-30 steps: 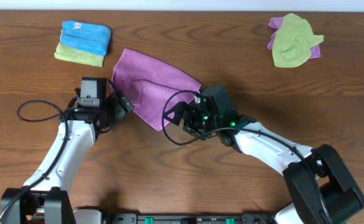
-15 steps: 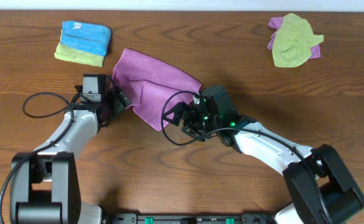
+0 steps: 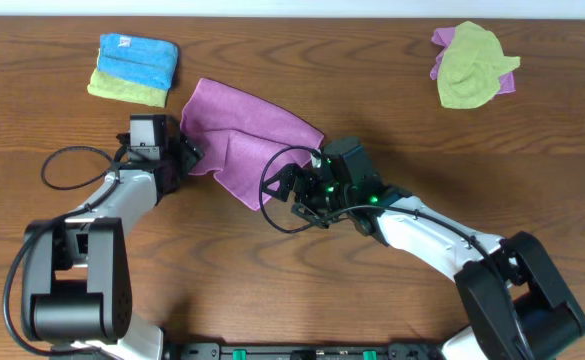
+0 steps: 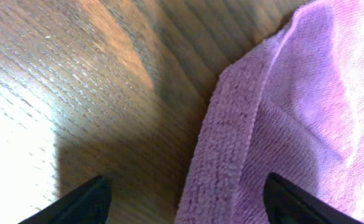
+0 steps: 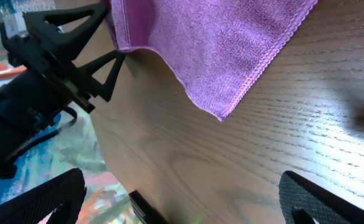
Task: Fold the cloth
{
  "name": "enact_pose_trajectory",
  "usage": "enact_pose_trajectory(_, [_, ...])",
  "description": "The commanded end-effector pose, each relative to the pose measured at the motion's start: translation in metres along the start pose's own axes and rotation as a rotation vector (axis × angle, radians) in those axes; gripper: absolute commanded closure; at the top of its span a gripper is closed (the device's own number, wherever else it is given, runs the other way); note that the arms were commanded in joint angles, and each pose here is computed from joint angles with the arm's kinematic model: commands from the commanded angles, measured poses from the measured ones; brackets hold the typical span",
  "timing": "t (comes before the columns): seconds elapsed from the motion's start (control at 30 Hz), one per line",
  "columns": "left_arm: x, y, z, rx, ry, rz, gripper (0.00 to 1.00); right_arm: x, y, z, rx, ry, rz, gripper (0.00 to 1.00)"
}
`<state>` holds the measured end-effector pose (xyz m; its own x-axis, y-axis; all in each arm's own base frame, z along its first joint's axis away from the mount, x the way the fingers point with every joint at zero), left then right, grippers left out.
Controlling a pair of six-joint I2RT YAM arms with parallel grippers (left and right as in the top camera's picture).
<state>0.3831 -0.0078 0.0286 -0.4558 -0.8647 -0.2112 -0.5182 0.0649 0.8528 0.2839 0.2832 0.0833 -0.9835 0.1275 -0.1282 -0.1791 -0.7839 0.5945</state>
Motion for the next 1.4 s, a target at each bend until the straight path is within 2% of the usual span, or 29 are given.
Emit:
enact_pose_trajectory(0.0, [0.010,-0.014,0.011,-0.028,0.030,0.063,0.24,0.006,-0.003,0.000,-0.004,-0.025,0.019,0.01])
enact_pose_trajectory(0.27, [0.022,-0.031,0.015,-0.023,0.073,0.127,0.46,0.006,-0.003,0.000,-0.004,-0.027,0.019,0.01])
enact_pose_trajectory(0.53, [0.026,-0.033,0.013,-0.006,0.074,0.157,0.94,0.006,-0.003,0.000,-0.004,-0.027,0.019,0.01])
enact_pose_trajectory(0.77, [0.034,-0.031,0.011,0.015,0.053,0.209,0.94,0.011,-0.008,-0.011,0.091,-0.019,-0.010,0.01])
enact_pose_trajectory(0.97, [0.039,-0.029,0.018,-0.017,0.013,0.232,0.94,0.002,-0.011,-0.023,0.210,0.015,-0.125,0.01])
enact_pose_trajectory(1.37, [0.052,-0.025,0.025,-0.035,-0.006,0.304,0.94,-0.006,-0.047,-0.046,0.172,-0.058,-0.139,0.04])
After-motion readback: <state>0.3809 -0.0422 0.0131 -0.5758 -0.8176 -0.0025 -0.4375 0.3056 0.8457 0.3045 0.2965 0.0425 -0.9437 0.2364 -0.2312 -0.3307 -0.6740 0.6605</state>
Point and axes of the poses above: each gripper's point midway between its finger pads, its own y axis back along the fingers, its own z axis along the line the jaws close on, x = y × z, the point moved 2 cm from there along y, back along the fingers, and after that the axes turned 14 degrees about y, right-handed, at the moved point
